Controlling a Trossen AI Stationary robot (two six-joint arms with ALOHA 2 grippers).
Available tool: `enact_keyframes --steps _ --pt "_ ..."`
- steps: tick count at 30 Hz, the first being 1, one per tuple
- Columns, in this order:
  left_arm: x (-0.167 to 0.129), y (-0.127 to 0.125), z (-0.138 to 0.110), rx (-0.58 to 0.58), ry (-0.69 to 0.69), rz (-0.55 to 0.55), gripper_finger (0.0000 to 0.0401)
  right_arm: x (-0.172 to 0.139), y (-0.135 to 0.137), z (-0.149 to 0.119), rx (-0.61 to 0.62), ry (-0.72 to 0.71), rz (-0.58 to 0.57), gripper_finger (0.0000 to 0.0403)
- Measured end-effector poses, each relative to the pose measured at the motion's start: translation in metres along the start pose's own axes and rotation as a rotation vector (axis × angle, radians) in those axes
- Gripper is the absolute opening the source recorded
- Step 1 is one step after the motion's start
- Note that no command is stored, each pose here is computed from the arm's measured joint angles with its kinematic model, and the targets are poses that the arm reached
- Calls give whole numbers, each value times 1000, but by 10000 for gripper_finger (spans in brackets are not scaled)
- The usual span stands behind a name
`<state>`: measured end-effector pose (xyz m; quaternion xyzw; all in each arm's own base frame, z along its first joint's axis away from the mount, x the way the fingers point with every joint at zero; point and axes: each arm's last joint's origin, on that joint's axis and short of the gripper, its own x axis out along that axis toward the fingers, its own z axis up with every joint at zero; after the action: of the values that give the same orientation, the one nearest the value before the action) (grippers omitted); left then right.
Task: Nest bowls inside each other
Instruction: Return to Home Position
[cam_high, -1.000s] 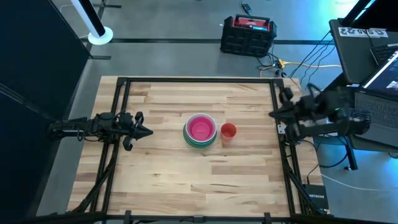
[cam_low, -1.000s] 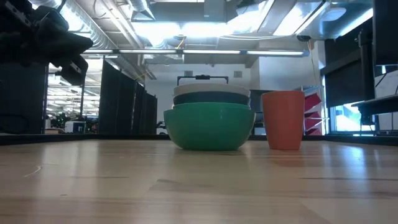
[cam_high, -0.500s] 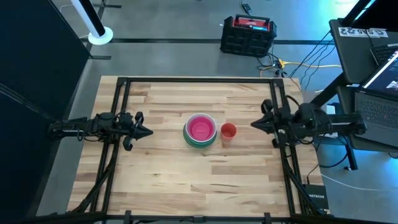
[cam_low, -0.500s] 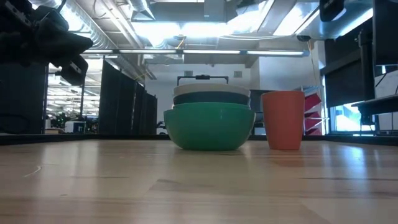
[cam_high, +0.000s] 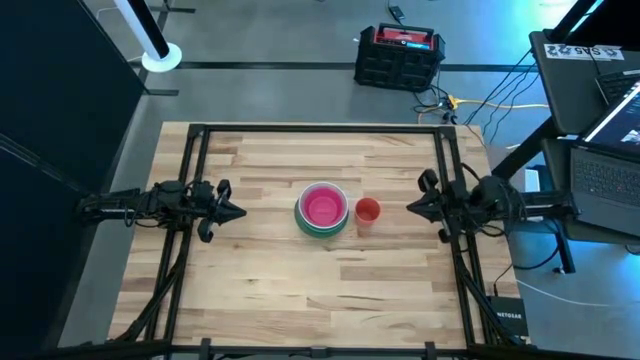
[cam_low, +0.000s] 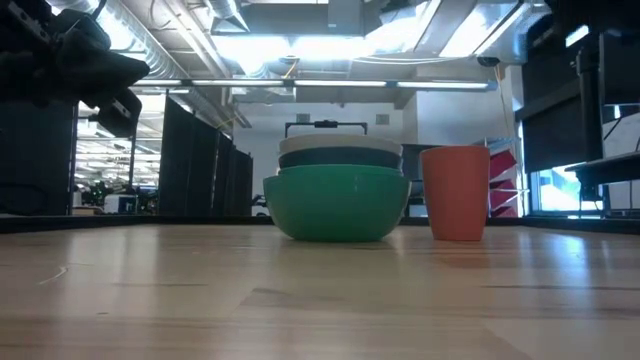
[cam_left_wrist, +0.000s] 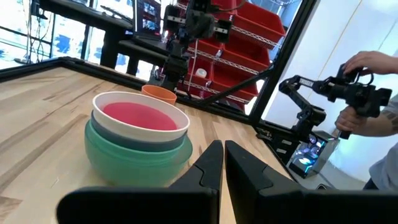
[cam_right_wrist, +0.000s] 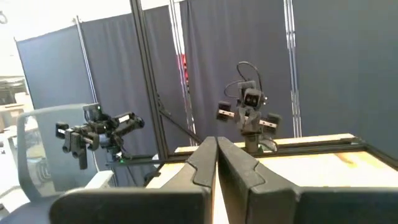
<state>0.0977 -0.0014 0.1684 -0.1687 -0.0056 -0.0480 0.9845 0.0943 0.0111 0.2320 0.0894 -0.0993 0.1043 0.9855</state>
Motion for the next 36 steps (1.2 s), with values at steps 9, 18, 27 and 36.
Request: enact_keyframes --steps 9,18,27,36 --pt "0 0 0 0 -1 0 0 -7 -8 -39 16 28 -68 1" --pt "0 0 0 0 0 0 0 -8 -14 -53 -8 73 -183 1" --pt "0 0 0 0 0 0 0 -9 -16 -60 -56 153 -207 1" --pt "0 0 0 0 -1 0 0 -10 -16 -65 -91 207 -213 1"
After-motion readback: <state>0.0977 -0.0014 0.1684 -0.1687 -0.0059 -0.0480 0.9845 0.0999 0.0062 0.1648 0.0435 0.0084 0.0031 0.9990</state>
